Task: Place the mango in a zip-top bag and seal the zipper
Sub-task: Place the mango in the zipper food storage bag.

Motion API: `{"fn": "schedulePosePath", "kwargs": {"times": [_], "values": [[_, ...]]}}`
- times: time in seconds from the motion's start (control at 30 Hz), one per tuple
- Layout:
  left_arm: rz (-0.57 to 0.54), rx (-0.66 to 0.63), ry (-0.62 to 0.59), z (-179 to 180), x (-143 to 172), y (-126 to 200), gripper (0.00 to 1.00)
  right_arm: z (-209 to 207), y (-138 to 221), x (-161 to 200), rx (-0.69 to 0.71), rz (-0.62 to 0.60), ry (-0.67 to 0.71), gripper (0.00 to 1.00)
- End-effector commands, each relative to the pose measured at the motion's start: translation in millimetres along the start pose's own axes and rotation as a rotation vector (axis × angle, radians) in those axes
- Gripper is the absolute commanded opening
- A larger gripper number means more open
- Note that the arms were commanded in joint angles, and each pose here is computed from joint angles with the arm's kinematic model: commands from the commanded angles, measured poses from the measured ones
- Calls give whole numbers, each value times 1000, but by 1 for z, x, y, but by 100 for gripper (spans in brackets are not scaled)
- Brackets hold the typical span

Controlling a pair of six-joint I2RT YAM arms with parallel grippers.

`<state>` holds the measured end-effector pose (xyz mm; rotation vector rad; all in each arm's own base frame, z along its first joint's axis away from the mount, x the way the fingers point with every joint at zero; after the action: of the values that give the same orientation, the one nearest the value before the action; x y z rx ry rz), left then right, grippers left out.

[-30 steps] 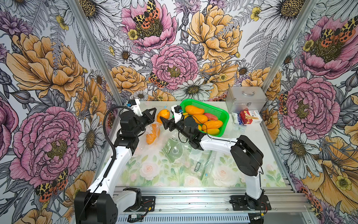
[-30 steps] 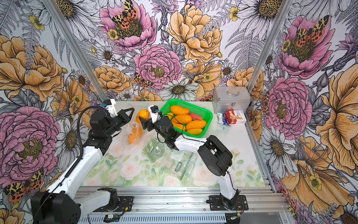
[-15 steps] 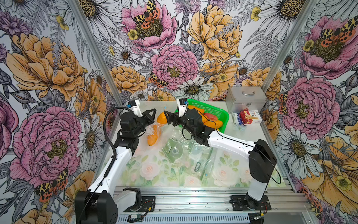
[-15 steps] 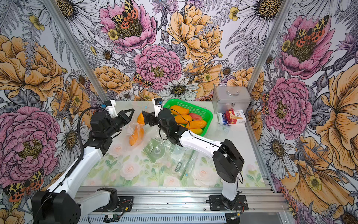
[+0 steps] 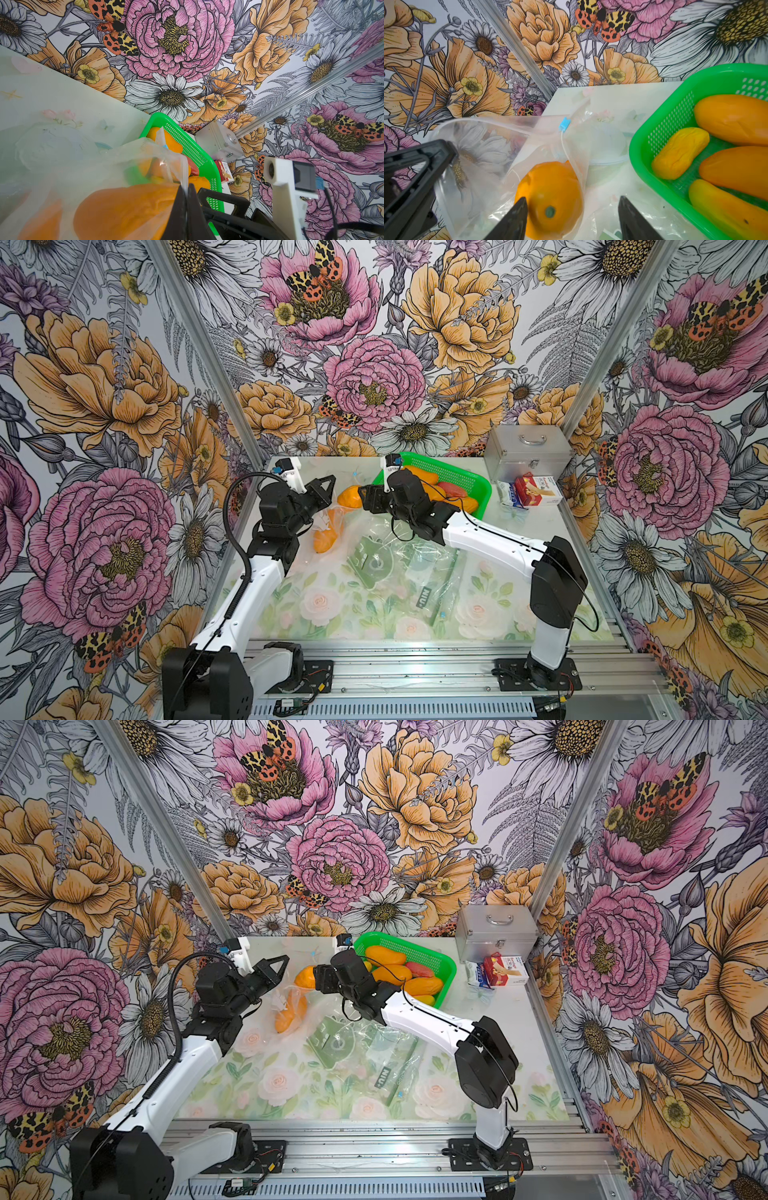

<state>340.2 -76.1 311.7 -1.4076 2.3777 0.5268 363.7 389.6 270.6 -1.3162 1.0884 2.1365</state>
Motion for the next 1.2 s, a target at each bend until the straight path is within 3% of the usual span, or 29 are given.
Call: {"fn": "schedulePosePath", "kwargs": {"times": [0.0, 0.1, 0.33, 0.5, 0.6, 0.73, 0.77, 0.87, 0.93, 1.03, 1.17], "values": [[-35, 22, 2, -1, -7, 1, 0, 9, -16, 14, -66, 87, -37, 66], [-32, 30, 2, -2, -6, 0, 0, 12, -26, 17, -91, 110, -43, 59], [-36, 30, 2, -2, -7, 2, 0, 11, -33, 15, -120, 141, -33, 54], [-40, 12, 1, 6, -5, 1, 0, 2, -14, -5, -86, 107, 6, 26], [-44, -8, -2, 13, -3, -1, 0, -3, 1, -16, -62, 91, 28, 2], [-37, -45, -11, 27, 1, -5, 0, -26, 18, -32, -30, 89, 44, 0], [-34, -52, -10, 30, 2, -5, 0, -28, 21, -33, -31, 96, 51, 0], [-21, -62, -8, 37, 6, -6, 0, -37, 32, -38, -30, 116, 75, 44], [-16, -62, -10, 38, 7, -6, 0, -45, 38, -38, -21, 131, 88, 61], [-8, -54, -9, 37, 9, -5, 0, -56, 45, -39, 3, 149, 117, 73], [-4, -33, -12, 32, 9, -3, 0, -80, 52, -40, 58, 193, 184, 79]]}}
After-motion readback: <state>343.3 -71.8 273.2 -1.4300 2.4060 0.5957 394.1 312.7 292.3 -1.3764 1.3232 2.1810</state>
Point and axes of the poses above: each gripper's point midway between its finger pads, its own y axis back along the fingers, its own z axis along the line the jaws close on, x = y × z, the point moved 5 cm from there along y, back along the fingers, and after that the axes turned 15 degrees about y, right-handed, at the moved point
